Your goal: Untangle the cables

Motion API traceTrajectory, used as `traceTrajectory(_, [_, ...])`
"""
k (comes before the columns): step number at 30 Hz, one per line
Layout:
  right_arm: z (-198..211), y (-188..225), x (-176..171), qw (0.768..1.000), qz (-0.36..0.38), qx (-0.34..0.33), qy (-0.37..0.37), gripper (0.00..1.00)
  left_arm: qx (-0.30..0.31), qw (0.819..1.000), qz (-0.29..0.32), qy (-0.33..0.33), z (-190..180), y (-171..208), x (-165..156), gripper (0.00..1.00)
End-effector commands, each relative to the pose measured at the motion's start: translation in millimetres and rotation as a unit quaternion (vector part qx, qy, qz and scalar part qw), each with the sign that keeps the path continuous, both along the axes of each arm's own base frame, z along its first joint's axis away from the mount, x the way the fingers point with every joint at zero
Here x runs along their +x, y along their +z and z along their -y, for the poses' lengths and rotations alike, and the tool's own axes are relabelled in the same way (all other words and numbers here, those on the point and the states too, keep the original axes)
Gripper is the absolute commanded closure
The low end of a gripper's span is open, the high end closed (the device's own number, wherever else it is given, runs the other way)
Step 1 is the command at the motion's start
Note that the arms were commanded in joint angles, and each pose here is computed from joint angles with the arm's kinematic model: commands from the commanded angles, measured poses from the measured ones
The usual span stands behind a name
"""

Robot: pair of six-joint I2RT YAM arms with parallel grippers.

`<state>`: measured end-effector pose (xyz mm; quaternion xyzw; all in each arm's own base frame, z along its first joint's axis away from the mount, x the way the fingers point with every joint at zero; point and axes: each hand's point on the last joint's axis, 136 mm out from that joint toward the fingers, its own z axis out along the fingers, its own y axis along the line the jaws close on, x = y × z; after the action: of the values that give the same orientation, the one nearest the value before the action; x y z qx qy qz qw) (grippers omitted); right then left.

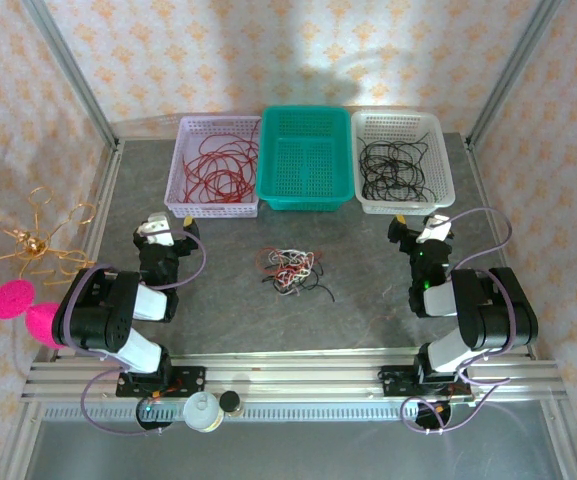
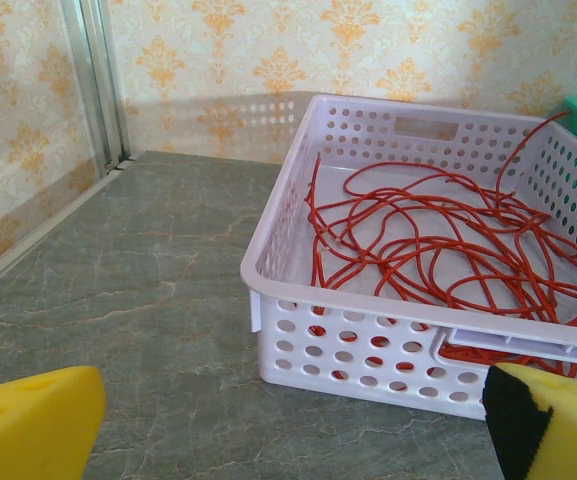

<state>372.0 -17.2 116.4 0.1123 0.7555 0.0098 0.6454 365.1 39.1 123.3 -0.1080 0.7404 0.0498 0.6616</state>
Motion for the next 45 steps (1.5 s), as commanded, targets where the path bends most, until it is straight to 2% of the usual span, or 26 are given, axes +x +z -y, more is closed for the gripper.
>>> traceTrajectory(1, [0.9, 7.4, 3.2, 1.000, 0.012, -0.004, 0.001, 0.00, -0.004, 1.000, 0.020, -0.001, -2.2, 10.8, 4.6, 0.01])
traceTrajectory(3, [0.6, 8.6, 2.5, 1.000, 0.015, -0.005, 0.001, 0.00, 0.002, 0.999, 0.033, -0.007, 1.9, 12.9, -5.8, 0.01])
traceTrajectory(4, [-0.4, 9.1, 0.4, 1.000, 0.017, -0.008, 0.002, 0.00, 0.005, 0.998, 0.058, -0.001, 1.4, 23.2, -12.2, 0.01])
traceTrajectory(8, [-1.7, 28.5, -8.5, 0.999, 0.033, -0.015, -0.012, 0.01, 0.020, 0.995, 0.081, 0.046, -2.4, 43.5, -28.9, 0.01])
traceTrajectory(13, [3.3, 40.2, -6.1, 0.997, -0.035, 0.059, -0.045, 0.00, -0.034, 0.996, -0.007, 0.079, -6.8, 53.6, -21.8, 0.01])
traceTrajectory(16, [5.4, 45.2, -14.2, 0.986, -0.062, 0.138, -0.072, 0.00, -0.075, 0.996, -0.033, 0.035, 10.1, 62.0, -23.2, 0.01])
traceTrajectory(17, [-3.1, 44.0, -14.7, 0.983, -0.079, 0.155, -0.053, 0.00, -0.097, 0.995, -0.036, 0.006, 20.9, 65.7, -23.9, 0.01])
traceTrajectory(19, [-33.0, 42.9, -14.7, 0.976, -0.110, 0.186, 0.022, 0.00, -0.139, 0.988, -0.050, -0.048, 43.1, 67.2, -28.3, 0.09])
traceTrajectory(21, [-72.1, 42.7, -19.7, 0.962, -0.138, 0.210, 0.107, 0.12, -0.173, 0.978, -0.068, -0.097, 67.7, 62.8, -36.2, 0.15])
traceTrajectory(23, [-114.1, 42.8, -32.5, 0.948, -0.166, 0.207, 0.174, 0.22, -0.199, 0.966, -0.090, -0.139, 95.0, 54.2, -46.8, 0.23])
traceTrajectory(26, [-174.0, 43.5, -58.9, 0.929, -0.194, 0.181, 0.259, 0.30, -0.213, 0.948, -0.124, -0.200, 138.6, 41.5, -66.6, 0.24])
traceTrajectory(28, [-217.0, 46.2, -82.3, 0.908, -0.207, 0.166, 0.326, 0.32, -0.216, 0.943, -0.143, -0.209, 153.0, 31.5, -82.2, 0.24])
traceTrajectory(30, [-255.6, 51.3, -105.2, 0.884, -0.212, 0.147, 0.390, 0.42, -0.229, 0.933, -0.149, -0.237, 168.2, 27.3, -95.2, 0.24])
traceTrajectory(31, [-274.3, 53.7, -117.3, 0.870, -0.214, 0.139, 0.421, 0.43, -0.236, 0.925, -0.151, -0.255, 176.5, 27.2, -101.5, 0.23])
traceTrajectory(33, [-300.0, 57.3, -132.4, 0.853, -0.214, 0.135, 0.456, 0.42, -0.240, 0.913, -0.170, -0.282, 189.5, 22.1, -111.0, 0.23])
traceTrajectory(36, [-325.2, 58.2, -138.9, 0.835, -0.220, 0.139, 0.485, 0.41, -0.223, 0.912, -0.201, -0.281, 193.3, 7.6, -117.9, 0.24])
traceTrajectory(38, [-335.9, 57.3, -136.0, 0.832, -0.223, 0.135, 0.490, 0.41, -0.220, 0.908, -0.213, -0.286, 195.8, 2.6, -120.7, 0.27])
traceTrajectory(41, [-353.9, 50.1, -134.7, 0.821, -0.236, 0.116, 0.508, 0.50, -0.227, 0.900, -0.219, -0.302, 201.8, 0.8, -124.6, 0.28])
traceTrajectory(43, [-362.8, 44.7, -133.9, 0.811, -0.240, 0.107, 0.522, 0.50, -0.232, 0.896, -0.220, -0.308, 203.9, -0.1, -126.1, 0.28])
traceTrajectory(45, [-367.1, 42.5, -130.5, 0.812, -0.238, 0.104, 0.523, 0.49, -0.232, 0.895, -0.222, -0.308, 204.4, -1.3, -127.0, 0.28])
